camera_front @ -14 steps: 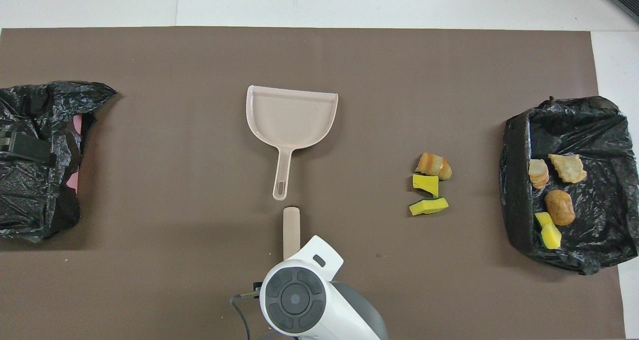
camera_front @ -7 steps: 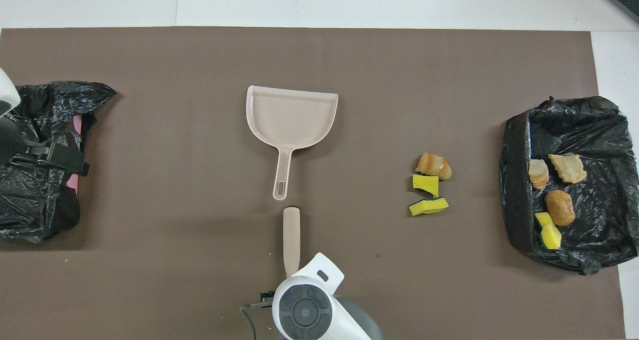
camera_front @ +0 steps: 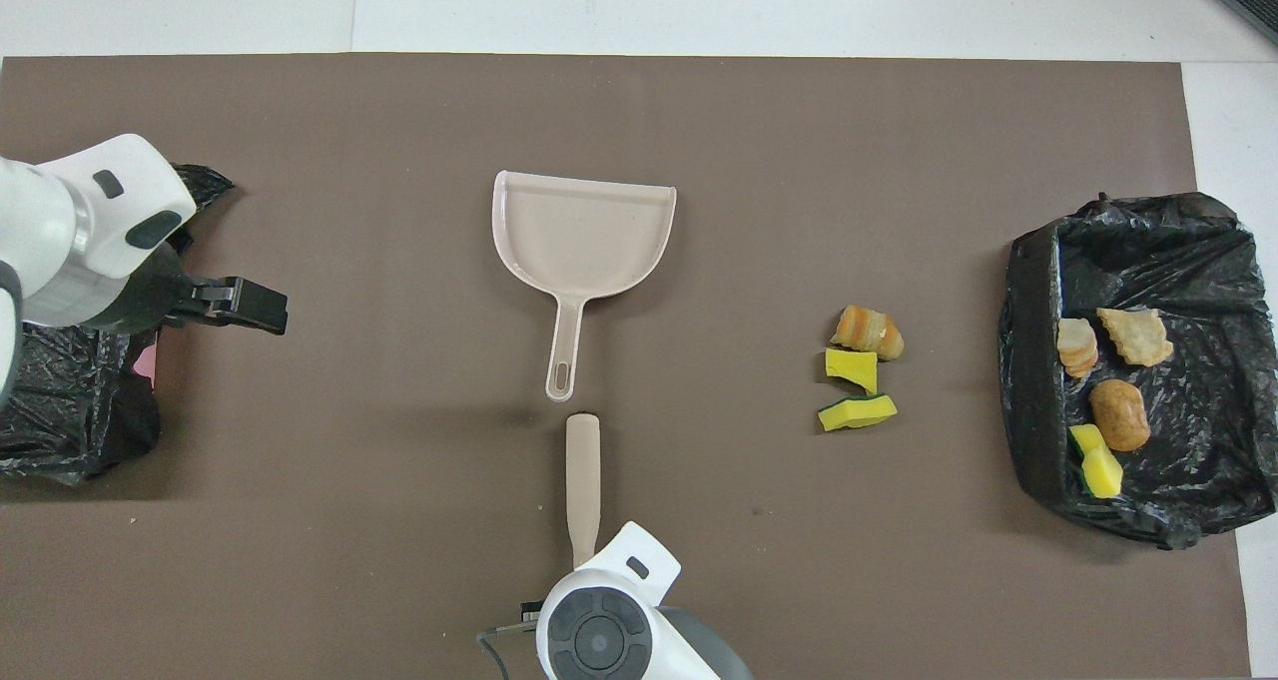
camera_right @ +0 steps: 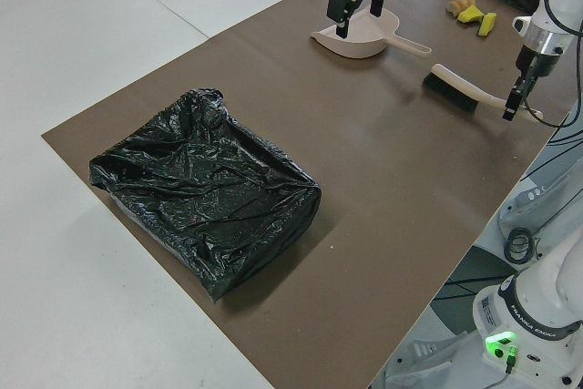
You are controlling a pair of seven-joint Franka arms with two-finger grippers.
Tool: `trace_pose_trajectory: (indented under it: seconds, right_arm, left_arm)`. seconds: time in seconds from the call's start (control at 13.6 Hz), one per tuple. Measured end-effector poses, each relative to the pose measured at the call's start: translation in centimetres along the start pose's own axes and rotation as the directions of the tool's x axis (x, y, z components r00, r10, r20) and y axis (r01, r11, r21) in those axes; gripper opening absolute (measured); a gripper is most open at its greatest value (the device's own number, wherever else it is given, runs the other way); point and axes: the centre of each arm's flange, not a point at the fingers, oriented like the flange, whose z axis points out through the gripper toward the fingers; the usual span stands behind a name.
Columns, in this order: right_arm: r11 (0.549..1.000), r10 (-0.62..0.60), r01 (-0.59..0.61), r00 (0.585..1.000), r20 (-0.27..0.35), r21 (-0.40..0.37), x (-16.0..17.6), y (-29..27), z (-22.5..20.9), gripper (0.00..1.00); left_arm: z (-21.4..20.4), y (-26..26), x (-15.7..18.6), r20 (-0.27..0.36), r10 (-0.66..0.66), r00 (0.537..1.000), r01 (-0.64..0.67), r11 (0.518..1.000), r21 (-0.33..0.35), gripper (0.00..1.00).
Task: Sweep and dump trash in bin
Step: 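Grasp the dustpan with the left gripper while the right gripper grasps the brush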
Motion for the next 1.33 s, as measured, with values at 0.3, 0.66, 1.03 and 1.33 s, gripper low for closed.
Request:
trace_pose_trajectory:
  seconds: [0.3, 0.66, 1.03, 1.33]
  right_arm:
    - [1.0, 0.018, -0.018, 1.0, -0.008, 0.01, 1.0, 0.3, -0.8, 0.26]
    - [0.999, 0.017, -0.017, 1.0, 0.011, -0.036, 2.6, 6.4, -9.8, 0.26]
    - [0.98, -0.027, 0.026, 1.0, -0.004, -0.199, 5.8, 20.9, -18.7, 0.26]
    - [0.939, -0.136, 0.149, 0.989, 0.063, -0.311, 9.7, 31.1, -18.9, 0.26]
  left_arm:
    - [2.1, 3.5, 1.6, -0.07, -0.035, 0.997, 0.033, 0.999, -0.035, 1.0]
    - [7.8, 11.7, 4.4, -0.124, -0.113, 0.986, 0.106, 0.992, -0.061, 1.0]
    - [15.9, 21.4, 4.2, -0.096, -0.071, 0.993, 0.066, 0.997, -0.05, 1.0]
    - [18.3, 24.5, 3.2, -0.067, -0.047, 0.997, 0.045, 0.998, -0.036, 1.0]
